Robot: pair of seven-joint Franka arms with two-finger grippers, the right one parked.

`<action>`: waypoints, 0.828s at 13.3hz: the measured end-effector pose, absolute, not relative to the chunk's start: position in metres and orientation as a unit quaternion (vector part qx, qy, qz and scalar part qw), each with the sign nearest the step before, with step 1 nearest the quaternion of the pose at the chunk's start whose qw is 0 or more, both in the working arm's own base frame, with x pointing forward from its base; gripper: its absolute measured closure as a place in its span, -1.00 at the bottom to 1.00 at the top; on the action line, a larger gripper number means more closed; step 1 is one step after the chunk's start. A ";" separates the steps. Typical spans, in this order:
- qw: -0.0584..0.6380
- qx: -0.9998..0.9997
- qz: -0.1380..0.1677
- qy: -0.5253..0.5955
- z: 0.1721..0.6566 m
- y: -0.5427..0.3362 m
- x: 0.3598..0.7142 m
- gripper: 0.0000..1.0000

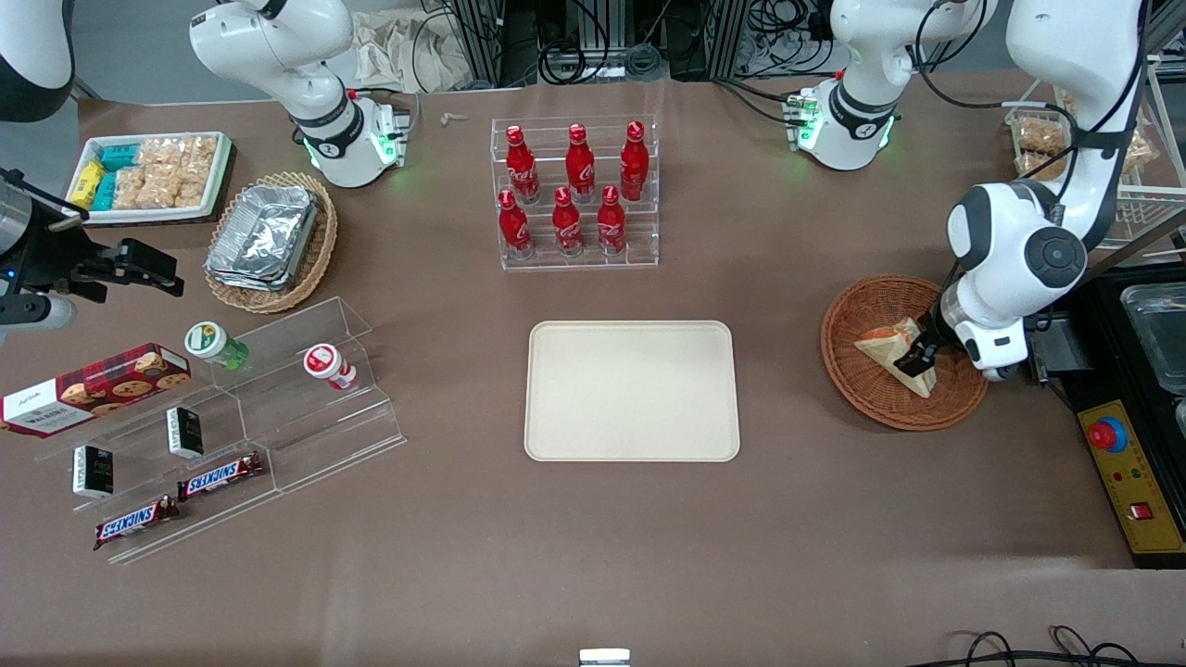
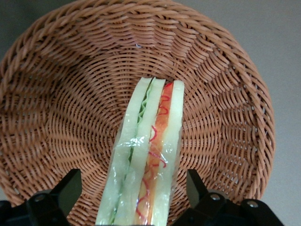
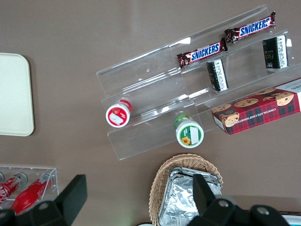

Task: Place sandwich from basket to tray
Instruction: 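Lower the left gripper and close it on the sandwich's upright edge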

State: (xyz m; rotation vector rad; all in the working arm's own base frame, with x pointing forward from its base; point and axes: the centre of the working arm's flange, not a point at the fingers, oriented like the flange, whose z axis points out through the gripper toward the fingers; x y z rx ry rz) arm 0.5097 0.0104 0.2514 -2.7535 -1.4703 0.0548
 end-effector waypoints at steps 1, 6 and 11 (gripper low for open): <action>0.010 -0.882 0.019 -0.470 0.249 0.009 0.510 -0.99; 0.011 -0.884 0.021 -0.467 0.244 0.006 0.510 0.05; 0.007 -0.886 0.014 -0.463 0.251 0.001 0.513 0.53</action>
